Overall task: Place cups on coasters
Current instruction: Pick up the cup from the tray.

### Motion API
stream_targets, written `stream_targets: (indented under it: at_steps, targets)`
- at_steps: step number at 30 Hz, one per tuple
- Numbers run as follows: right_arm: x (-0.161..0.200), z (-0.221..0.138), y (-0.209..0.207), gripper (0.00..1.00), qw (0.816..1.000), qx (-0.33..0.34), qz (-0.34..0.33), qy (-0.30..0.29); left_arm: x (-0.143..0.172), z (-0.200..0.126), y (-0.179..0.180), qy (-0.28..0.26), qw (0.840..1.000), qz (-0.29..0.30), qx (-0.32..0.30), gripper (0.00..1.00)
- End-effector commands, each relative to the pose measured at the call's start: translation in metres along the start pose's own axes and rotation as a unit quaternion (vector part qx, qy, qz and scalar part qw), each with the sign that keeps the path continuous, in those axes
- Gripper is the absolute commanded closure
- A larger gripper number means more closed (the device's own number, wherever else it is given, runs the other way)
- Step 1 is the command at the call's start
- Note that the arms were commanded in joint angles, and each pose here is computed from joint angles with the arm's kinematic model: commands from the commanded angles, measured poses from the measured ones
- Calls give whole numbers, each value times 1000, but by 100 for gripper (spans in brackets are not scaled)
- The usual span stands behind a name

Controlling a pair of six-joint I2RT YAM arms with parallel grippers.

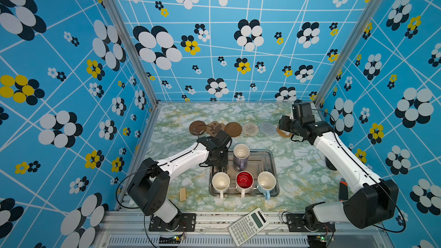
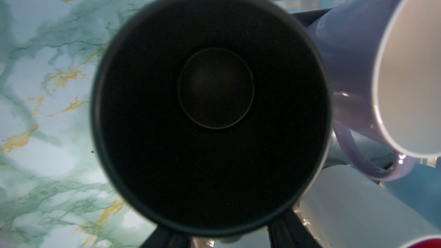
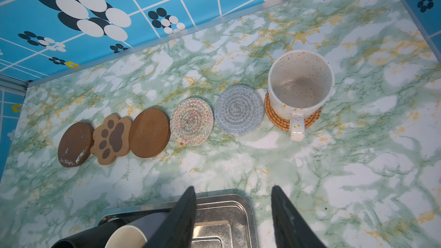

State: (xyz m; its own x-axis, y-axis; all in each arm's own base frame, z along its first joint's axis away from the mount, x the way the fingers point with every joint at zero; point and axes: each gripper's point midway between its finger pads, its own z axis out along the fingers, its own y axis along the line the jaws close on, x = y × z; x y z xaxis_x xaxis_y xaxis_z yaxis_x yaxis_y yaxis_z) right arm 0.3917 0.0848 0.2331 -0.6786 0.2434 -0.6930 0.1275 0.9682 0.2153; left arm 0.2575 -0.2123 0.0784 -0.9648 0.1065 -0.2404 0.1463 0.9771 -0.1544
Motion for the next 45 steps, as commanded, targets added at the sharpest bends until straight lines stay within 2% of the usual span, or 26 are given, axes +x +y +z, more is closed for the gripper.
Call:
stream_targets:
  at_steps: [1,4,7,19,24,26,35,45]
  targets:
    - [6,5,4,47,1000,-8,3,4,-5,3,6,-8,1000,-1,-21,55]
    - [6,6,4,48,1000,-9,4,5,-7,6,7,-13,1000,1,-25,56]
    - [7,7,5,48,1000,-11,5,5,-9,8,7,-17,999,1,-27,64]
    - [10,8,5,48,1000,-14,7,9,-9,14,9,-14,999,4,-37,74]
    - [10,8,6,49,1000,-14,7,9,-10,12,11,-16,999,6,-43,89]
    - [10,8,5,49,1000,-14,8,9,-12,9,12,-19,999,6,-49,100]
    - [11,7,5,49,1000,-14,9,8,-23,-14,11,-64,995,24,-72,100]
    - [12,8,5,50,1000,-15,9,10,-32,-32,6,-101,993,21,-64,100]
